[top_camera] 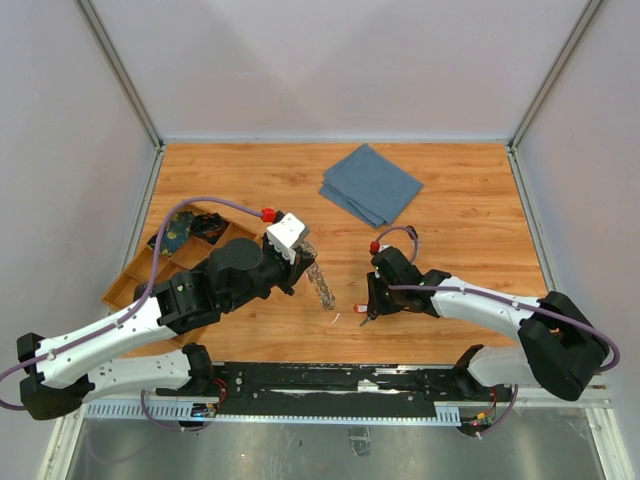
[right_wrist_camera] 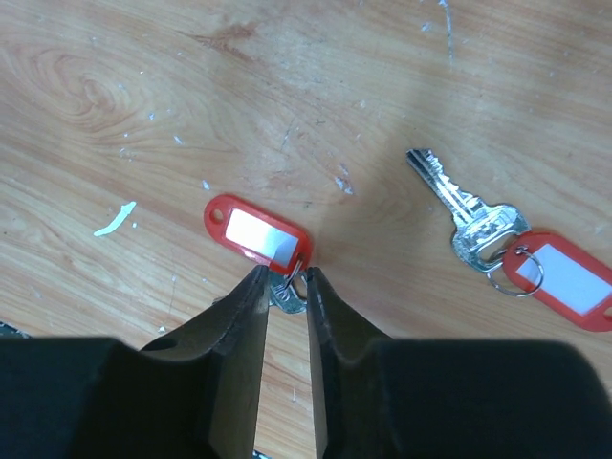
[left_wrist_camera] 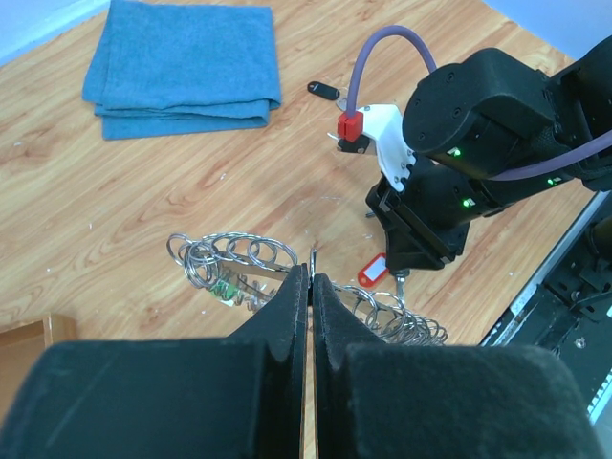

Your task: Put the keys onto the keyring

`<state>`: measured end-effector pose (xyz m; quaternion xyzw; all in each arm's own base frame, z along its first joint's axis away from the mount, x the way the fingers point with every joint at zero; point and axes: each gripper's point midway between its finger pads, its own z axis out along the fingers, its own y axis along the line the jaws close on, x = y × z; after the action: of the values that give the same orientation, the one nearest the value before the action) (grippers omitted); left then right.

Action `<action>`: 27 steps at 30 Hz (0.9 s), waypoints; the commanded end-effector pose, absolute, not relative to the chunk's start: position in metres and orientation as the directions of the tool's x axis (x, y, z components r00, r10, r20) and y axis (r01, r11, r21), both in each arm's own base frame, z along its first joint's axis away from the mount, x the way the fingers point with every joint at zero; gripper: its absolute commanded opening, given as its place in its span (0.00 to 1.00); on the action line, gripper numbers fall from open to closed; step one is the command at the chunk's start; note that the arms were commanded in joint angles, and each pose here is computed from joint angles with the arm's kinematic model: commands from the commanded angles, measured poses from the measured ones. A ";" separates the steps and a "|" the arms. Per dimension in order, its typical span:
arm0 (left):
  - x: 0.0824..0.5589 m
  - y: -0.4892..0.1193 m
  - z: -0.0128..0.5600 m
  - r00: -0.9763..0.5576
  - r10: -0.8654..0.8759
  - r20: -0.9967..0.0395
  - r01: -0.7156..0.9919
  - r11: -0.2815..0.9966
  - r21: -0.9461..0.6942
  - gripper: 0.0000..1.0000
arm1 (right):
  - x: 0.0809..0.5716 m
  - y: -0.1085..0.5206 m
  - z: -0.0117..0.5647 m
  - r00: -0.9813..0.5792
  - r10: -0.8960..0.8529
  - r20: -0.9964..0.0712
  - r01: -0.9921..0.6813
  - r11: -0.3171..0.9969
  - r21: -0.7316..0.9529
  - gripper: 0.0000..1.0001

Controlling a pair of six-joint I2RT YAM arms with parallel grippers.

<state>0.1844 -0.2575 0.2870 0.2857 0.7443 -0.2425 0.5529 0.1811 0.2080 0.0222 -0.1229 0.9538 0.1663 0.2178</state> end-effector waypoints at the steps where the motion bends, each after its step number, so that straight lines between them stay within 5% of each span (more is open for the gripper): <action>1: 0.188 -0.263 0.314 -0.179 0.085 -0.980 0.699 0.712 -0.066 0.01 | 0.173 0.204 0.023 -0.877 -0.166 -0.452 -0.304 0.919 0.252 0.22; 13: 0.188 -0.265 0.313 -0.185 0.090 -0.979 0.702 0.709 -0.067 0.01 | 0.166 0.203 0.014 -0.893 -0.183 -0.412 -0.303 0.920 0.249 0.20; 27: 0.190 -0.268 0.312 -0.185 0.101 -0.978 0.702 0.710 -0.060 0.01 | 0.171 0.205 0.021 -0.871 -0.203 -0.448 -0.337 0.909 0.243 0.01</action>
<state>0.1846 -0.2634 0.2790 0.2948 0.7491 -0.2406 0.5423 0.1745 0.2058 0.0180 -0.1275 0.9570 0.1610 0.2047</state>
